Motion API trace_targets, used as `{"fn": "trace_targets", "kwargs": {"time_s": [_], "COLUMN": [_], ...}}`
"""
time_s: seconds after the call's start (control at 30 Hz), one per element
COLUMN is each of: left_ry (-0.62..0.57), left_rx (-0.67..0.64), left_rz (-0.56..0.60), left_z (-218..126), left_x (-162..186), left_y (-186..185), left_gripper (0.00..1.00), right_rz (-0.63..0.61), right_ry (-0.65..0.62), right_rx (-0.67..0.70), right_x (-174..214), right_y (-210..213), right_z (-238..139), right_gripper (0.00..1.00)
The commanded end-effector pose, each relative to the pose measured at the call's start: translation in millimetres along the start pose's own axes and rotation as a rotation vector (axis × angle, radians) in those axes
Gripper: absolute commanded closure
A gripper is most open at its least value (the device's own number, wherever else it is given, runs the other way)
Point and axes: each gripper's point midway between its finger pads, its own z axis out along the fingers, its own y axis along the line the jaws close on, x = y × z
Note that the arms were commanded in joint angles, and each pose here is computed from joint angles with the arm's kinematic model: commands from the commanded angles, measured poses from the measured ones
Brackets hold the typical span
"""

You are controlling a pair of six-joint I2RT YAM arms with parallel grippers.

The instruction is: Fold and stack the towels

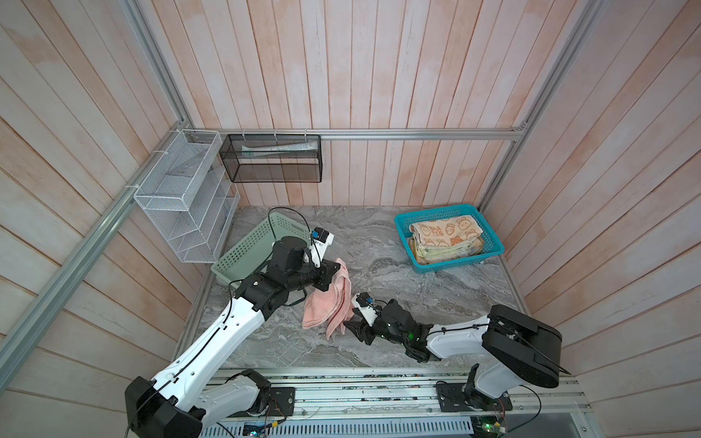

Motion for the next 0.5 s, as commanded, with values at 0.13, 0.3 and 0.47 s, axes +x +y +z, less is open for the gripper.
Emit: {"fn": "trace_targets", "kwargs": {"time_s": [0.13, 0.3, 0.47], "left_ry": [-0.065, -0.09, -0.106], "left_rx": [0.028, 0.049, 0.058], "left_rz": [-0.008, -0.01, -0.016], "left_z": [-8.9, -16.8, -22.3], "left_x": [-25.6, -31.5, -33.4], "left_y": [-8.8, -14.8, -17.2], "left_gripper": [1.0, 1.0, 1.0], "right_rz": [0.013, -0.016, -0.042], "right_ry": [-0.032, -0.037, -0.052], "right_rx": [0.03, 0.106, 0.131], "right_x": [4.9, 7.4, -1.3], "right_y": [-1.9, -15.6, -18.9], "right_z": [0.8, 4.8, 11.3], "right_gripper": [0.44, 0.44, 0.45]}}
